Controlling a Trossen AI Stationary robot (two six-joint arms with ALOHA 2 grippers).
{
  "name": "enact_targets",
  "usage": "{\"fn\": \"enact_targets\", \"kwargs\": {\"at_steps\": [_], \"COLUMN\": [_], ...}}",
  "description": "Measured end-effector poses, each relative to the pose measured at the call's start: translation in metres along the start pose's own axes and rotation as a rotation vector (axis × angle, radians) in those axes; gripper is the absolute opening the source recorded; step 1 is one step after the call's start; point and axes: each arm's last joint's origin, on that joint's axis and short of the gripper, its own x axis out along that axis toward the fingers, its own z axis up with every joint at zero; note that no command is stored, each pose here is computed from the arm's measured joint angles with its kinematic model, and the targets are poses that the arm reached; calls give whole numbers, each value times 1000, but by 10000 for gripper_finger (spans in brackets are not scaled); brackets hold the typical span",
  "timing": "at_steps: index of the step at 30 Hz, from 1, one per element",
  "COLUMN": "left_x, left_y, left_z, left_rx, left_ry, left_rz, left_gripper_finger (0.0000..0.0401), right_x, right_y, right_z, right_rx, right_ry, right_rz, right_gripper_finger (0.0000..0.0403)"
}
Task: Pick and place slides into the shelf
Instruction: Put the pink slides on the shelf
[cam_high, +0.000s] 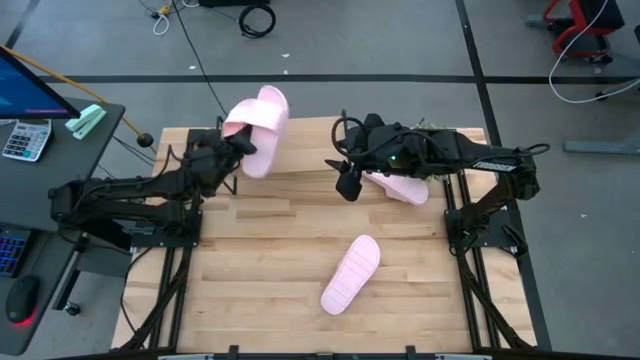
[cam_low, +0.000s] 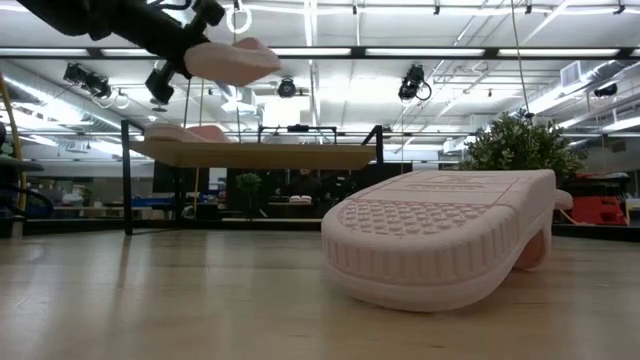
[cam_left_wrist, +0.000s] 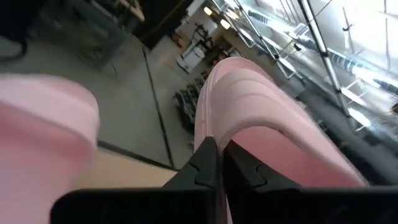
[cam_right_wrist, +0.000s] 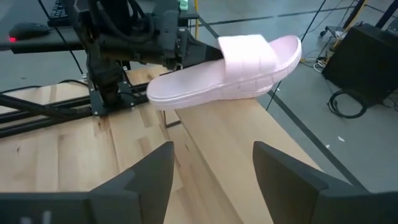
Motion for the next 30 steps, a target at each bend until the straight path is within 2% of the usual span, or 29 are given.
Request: {"fn": "enact_targets", "kwargs": {"at_steps": [6,10,15,17,22,26,30], "left_x": [5,7,15,22,41,57,75], "left_y": [5,7,6,-2,-29,-45,-53], "left_z": [4,4,-7,-10,-11,-2,-4], "left_rx": [133,175,244,292,515,638,633], "left_ry": [-26,-25,28,56,89,102,142], "left_rz": [37,51,79,78,111,241,307], "left_gripper_finger": [15,11,21,18,12,18,14], "right_x": [0,0,0,1,2,2,2], "right_y": [0,0,-1,-2,-4,-4,-4], "right_z": [0,0,1,2,3,3,3], "right_rx": [15,24,29,33,40,41,41], "right_ry": [0,0,-7,-16,-21,-20,-20], "right_rz": [0,0,-2,-2,-9,-9,-9], "right_gripper_finger": [222,222,219,219,219,217,218]}}
